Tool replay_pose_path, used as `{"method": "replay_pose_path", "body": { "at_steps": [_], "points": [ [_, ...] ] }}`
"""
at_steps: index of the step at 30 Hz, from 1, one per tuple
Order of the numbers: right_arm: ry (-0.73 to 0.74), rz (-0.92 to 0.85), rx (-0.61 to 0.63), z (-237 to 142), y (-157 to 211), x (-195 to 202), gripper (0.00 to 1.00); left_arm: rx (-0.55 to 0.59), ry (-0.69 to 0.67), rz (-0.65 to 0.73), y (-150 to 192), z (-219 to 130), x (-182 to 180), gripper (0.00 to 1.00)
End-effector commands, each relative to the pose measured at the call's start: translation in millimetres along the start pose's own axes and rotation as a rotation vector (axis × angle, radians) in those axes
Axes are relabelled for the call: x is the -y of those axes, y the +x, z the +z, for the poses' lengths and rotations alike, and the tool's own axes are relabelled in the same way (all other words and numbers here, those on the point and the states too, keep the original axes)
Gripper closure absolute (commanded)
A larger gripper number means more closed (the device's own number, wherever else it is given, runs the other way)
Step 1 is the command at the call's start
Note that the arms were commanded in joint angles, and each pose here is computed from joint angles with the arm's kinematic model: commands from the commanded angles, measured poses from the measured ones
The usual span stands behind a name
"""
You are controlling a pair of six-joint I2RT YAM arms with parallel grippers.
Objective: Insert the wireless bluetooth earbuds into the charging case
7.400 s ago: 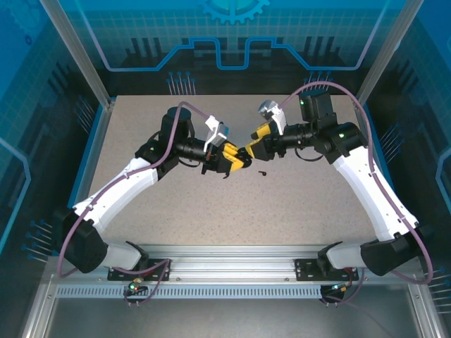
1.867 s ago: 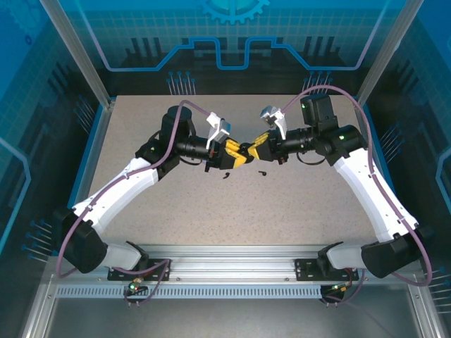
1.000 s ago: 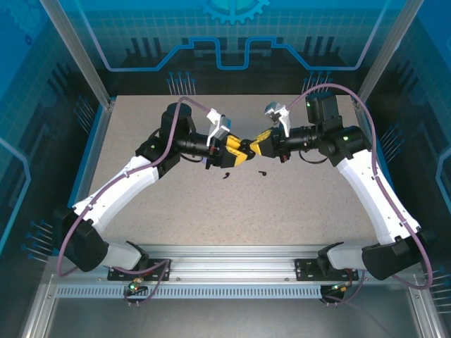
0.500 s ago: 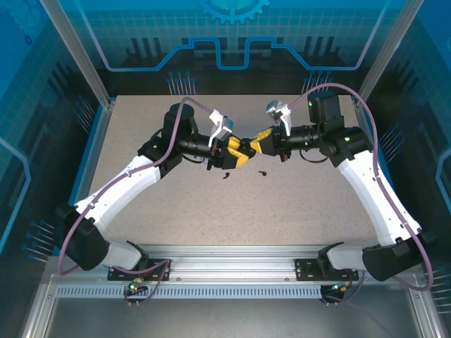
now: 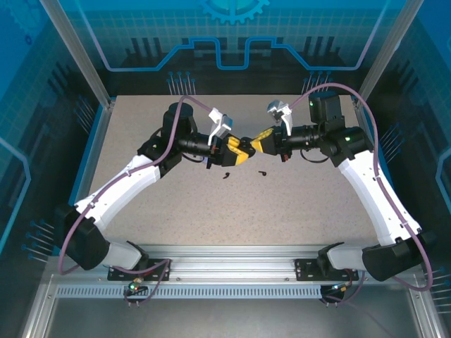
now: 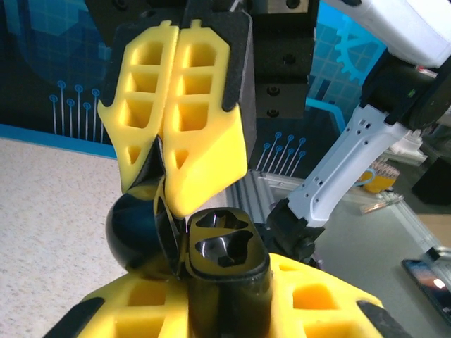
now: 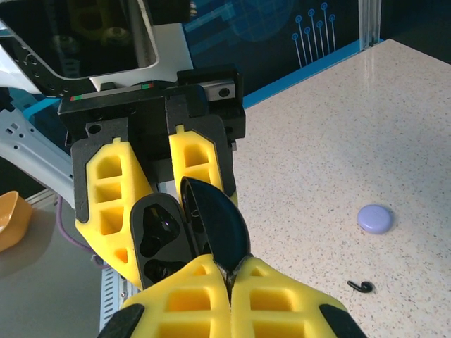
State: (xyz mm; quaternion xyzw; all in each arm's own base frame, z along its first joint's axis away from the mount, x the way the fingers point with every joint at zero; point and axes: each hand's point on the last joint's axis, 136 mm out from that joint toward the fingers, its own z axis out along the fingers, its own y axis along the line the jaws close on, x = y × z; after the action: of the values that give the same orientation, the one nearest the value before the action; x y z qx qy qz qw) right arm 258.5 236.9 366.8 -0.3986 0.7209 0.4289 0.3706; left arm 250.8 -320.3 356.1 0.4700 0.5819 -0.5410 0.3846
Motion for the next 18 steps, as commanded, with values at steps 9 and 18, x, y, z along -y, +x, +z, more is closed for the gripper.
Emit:
{"method": "replay_pose_path", "body": {
  "at_steps": [9, 18],
  "points": [
    [-0.086, -0.037, 0.012, -7.6, 1.1, -28.9, 0.99, -0.005, -0.019, -0.022, -2.6, 5.0, -10.9, 0.99],
    [-0.117, -0.045, 0.015, -8.0, 0.6, -36.0, 1.00, 0.004, -0.021, -0.027, -5.1, 5.3, -11.4, 0.80]
  ]
}}
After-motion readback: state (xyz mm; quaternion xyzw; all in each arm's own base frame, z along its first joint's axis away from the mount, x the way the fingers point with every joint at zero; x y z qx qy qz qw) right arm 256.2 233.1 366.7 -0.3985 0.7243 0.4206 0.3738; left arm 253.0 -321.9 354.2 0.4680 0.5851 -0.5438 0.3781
